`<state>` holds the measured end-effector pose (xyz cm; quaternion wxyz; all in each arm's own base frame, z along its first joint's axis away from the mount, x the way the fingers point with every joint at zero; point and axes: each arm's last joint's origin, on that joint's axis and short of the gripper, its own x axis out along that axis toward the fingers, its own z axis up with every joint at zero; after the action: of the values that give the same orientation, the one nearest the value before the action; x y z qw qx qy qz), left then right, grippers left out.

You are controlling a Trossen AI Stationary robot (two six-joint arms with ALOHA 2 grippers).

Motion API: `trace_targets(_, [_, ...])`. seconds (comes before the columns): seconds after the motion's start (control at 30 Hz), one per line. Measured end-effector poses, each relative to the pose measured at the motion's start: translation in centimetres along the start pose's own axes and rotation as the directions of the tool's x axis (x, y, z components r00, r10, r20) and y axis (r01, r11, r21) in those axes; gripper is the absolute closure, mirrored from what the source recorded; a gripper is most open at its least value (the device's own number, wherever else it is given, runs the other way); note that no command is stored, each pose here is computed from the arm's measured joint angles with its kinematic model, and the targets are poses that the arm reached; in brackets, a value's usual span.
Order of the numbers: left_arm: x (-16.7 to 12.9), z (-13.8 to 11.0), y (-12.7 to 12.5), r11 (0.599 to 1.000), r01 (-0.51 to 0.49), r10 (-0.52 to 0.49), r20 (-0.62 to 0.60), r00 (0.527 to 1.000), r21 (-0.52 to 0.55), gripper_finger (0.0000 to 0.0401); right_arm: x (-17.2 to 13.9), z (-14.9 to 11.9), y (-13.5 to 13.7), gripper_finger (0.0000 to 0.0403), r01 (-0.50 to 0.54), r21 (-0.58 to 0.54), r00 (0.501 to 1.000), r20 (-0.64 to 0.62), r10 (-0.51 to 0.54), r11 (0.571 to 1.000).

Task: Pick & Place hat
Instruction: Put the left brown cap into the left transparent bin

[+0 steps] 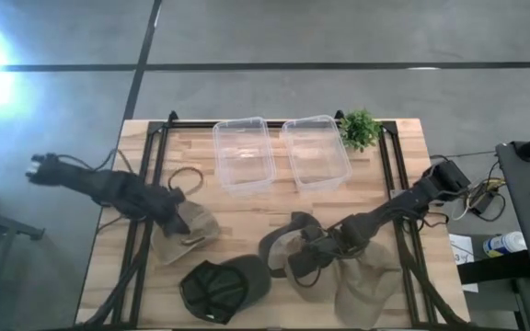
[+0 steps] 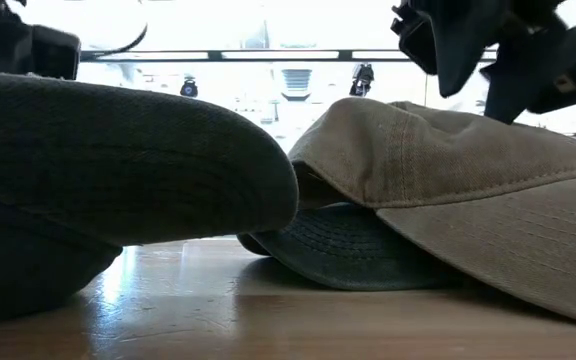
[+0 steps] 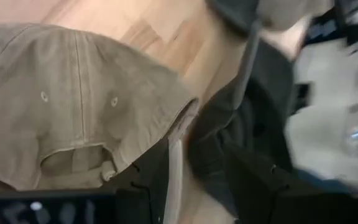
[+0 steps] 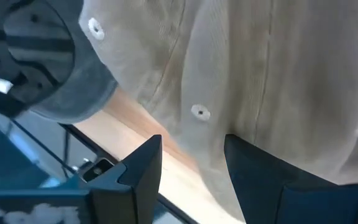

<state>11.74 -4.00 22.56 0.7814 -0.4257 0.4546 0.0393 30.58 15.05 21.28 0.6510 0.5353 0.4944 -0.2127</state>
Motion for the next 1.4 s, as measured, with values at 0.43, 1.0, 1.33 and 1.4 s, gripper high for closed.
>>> trace_targets(0.43, [1.1,-2.7,-7.3,0.925,-0.320,0.340,-0.067,0.938,0.206,0.0257,-0.7,2.5,0.0,0.0232,-0.017,-0.257,1.000,-0.013,0.015,0.966])
trace_targets(1.0, [7.2,-4.6,-7.5,0.833,-0.524,0.549,-0.149,0.822,0.179,0.0257,-0.7,2.4,-0.6,0.0232,0.019,-0.364,0.998,-0.054,-0.042,0.931])
trace_targets(1.33, [10.3,-4.8,-5.4,0.756,-0.628,0.651,-0.111,0.751,0.184,0.0292,-0.9,2.4,-0.5,0.0232,0.011,-0.373,0.998,-0.058,-0.035,0.928])
trace_targets(1.4, [10.6,-4.8,-5.4,0.758,-0.626,0.648,-0.111,0.753,0.183,0.0330,-1.1,2.4,-0.5,0.0232,0.002,-0.378,0.998,-0.061,-0.027,0.926])
